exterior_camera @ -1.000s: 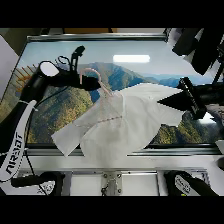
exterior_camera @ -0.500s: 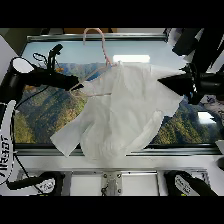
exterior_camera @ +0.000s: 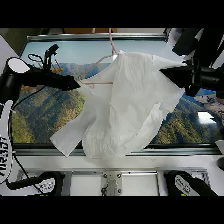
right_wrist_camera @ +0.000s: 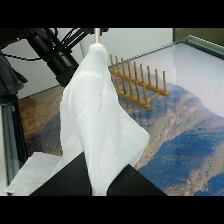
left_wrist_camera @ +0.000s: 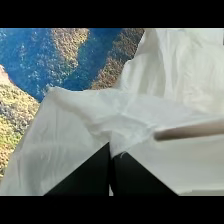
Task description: Fold the clothes and pants, and hang the long-sleeved shirts on hangers.
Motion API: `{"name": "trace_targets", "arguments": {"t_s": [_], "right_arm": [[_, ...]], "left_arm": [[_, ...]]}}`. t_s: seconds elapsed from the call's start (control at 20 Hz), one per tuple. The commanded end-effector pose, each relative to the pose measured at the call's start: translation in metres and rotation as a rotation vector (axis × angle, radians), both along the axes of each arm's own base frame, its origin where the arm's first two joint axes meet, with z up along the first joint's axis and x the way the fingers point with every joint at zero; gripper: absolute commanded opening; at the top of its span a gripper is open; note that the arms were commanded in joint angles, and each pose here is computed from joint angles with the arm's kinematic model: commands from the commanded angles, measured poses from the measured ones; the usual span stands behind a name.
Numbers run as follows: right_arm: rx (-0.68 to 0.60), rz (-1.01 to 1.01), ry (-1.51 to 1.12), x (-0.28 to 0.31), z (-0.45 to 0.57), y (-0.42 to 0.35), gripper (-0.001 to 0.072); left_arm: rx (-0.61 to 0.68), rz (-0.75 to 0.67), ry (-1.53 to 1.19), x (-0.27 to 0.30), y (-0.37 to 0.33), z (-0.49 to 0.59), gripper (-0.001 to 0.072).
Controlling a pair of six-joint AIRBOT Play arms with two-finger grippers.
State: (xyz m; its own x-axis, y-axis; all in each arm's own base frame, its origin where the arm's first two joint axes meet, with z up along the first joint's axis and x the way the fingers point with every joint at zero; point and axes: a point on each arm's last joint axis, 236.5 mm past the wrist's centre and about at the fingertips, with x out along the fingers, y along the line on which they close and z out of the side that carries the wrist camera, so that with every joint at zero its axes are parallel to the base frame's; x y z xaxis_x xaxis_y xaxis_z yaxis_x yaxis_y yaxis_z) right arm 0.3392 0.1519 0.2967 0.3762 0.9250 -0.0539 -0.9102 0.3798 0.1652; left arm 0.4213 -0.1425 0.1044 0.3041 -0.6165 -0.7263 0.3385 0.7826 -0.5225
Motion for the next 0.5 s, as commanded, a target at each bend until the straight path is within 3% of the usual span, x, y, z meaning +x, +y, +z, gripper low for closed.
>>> {"name": "trace_targets", "arguments": {"t_s": [0.0, 0.45], "right_arm": [[0.003, -0.017, -0.003, 0.004, 0.001, -0.001, 0.0005], [-0.086, 0.068, 0.08, -0.017, -0.025, 0.004, 0.0005]], "left_arm": [[0.0, -0.001, 0.008, -0.002, 0.003, 0.0, 0.0013], [-0.01, 0.003, -0.174, 0.017, -0.002, 0.086, 0.0012]]}}
